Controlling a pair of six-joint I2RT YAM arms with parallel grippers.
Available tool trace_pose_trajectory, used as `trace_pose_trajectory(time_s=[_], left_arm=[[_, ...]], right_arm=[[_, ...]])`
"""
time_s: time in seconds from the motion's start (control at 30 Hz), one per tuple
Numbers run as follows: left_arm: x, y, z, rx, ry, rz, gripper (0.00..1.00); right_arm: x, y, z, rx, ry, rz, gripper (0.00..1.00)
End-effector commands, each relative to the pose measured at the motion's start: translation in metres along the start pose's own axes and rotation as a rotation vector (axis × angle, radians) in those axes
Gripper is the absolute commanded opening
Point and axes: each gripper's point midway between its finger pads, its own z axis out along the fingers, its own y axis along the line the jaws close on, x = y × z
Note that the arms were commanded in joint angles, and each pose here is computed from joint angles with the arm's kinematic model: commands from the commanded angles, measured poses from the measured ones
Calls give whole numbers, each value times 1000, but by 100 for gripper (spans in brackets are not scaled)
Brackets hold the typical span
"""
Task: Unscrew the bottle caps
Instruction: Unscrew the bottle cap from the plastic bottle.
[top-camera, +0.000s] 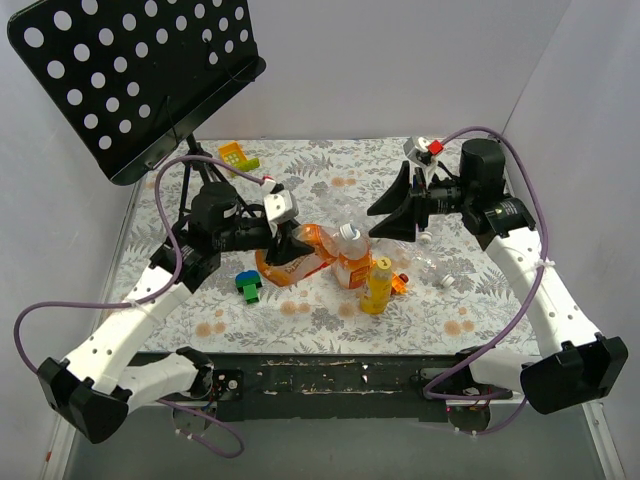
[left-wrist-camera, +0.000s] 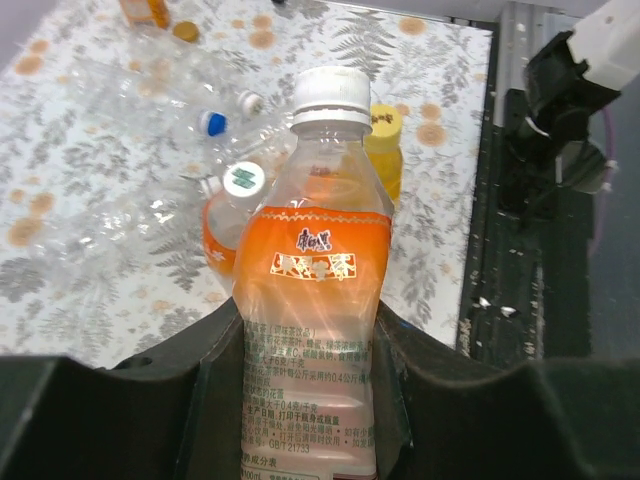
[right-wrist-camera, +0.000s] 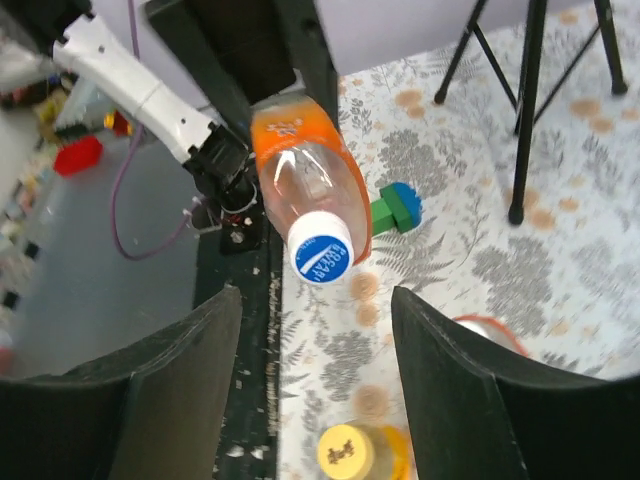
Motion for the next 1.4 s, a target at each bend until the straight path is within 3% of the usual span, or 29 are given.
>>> trace_pose_trajectory(time_s=[0.0, 0.33, 0.9, 1.2, 1.37], left_arm=[[-25, 10, 0, -187, -35, 185, 0], [-35, 20, 23, -300, -4, 253, 0], [-37, 23, 30, -310, -10, 250, 0], [-35, 30, 29, -350, -8, 249, 0], [-35, 29, 29, -348, -11, 246, 0]], right_arm=[[-21, -7, -4, 135, -94, 248, 69], [-5, -33, -3, 238, -79, 355, 68], [22, -45, 9, 225, -27, 482, 63], [24, -40, 12, 188, -18, 503, 44], [21, -38, 14, 149, -18, 488, 14]])
